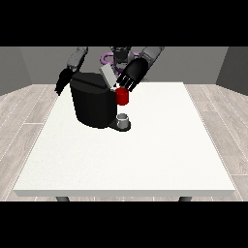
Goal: Insert the coffee pod into the coffee machine and close the lid
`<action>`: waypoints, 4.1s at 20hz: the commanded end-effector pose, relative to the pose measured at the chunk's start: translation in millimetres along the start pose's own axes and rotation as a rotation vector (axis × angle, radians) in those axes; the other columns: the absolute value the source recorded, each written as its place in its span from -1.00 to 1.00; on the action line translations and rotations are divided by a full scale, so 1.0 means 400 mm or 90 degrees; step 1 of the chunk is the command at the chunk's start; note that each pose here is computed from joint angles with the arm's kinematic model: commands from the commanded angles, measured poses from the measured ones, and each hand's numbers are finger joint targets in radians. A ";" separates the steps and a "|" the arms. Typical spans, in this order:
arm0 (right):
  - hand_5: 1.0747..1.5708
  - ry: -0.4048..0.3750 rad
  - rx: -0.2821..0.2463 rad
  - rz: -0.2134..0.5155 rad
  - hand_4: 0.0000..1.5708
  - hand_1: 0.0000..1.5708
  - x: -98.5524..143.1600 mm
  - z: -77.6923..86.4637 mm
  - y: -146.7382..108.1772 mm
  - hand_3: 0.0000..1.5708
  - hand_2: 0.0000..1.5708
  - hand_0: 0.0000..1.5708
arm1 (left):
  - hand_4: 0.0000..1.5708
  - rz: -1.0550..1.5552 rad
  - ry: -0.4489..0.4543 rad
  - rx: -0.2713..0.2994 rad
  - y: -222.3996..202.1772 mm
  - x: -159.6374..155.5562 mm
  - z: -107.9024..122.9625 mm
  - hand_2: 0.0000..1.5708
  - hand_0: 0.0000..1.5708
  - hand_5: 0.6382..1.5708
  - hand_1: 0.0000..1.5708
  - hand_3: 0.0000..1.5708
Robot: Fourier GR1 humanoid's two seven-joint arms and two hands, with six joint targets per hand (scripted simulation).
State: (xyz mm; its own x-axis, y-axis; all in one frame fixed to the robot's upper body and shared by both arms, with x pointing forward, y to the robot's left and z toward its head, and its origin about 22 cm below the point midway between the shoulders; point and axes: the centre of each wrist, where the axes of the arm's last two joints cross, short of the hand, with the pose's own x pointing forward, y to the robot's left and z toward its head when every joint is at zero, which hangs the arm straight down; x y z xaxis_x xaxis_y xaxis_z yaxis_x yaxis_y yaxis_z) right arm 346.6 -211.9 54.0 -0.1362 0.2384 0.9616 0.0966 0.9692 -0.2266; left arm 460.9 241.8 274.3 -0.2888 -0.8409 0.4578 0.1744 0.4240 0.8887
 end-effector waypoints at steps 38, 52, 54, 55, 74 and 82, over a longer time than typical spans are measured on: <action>1.00 -0.003 -0.006 0.000 -1.00 -1.00 0.057 -0.021 0.014 -1.00 -1.00 -1.00 | -1.00 -0.095 -0.018 0.080 -0.007 -0.018 -0.003 0.43 0.41 1.00 0.41 0.23; 1.00 -0.034 -0.023 0.009 -0.72 -1.00 0.026 -0.020 -0.001 -1.00 -1.00 -1.00 | -1.00 -0.144 -0.090 0.148 0.038 0.010 0.008 0.42 0.46 1.00 0.46 0.07; 1.00 -0.027 0.002 0.021 -0.73 -1.00 0.074 -0.019 0.025 -1.00 -1.00 -1.00 | -1.00 -0.160 -0.063 0.153 0.084 -0.042 0.038 0.34 0.33 1.00 0.33 -0.05; 1.00 -0.025 -0.001 0.024 -0.86 -1.00 0.047 -0.020 0.013 -1.00 -1.00 -1.00 | -1.00 -0.165 -0.070 0.148 0.078 -0.008 0.025 0.30 0.27 1.00 0.27 -0.09; 1.00 0.036 -0.018 0.021 -0.82 -1.00 -0.019 0.006 0.012 -1.00 -1.00 -1.00 | -1.00 -0.177 -0.028 0.121 0.022 -0.058 0.025 -0.72 -1.00 1.00 -1.00 -0.81; 1.00 0.165 -0.045 0.015 -1.00 -1.00 -0.186 0.118 -0.012 -1.00 -1.00 -1.00 | -1.00 -0.065 -0.031 -0.020 -0.257 -0.099 -0.001 -0.78 -1.00 1.00 -1.00 -1.00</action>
State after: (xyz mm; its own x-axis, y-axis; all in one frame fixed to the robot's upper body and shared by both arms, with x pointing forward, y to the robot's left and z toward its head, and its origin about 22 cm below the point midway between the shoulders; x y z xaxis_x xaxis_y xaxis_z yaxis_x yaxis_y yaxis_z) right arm 330.2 -235.7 4.9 0.0359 0.2333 0.9717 0.1730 0.9562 -0.2360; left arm 460.1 242.2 210.7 -0.3720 -0.8806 0.2934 0.0662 0.2901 0.9547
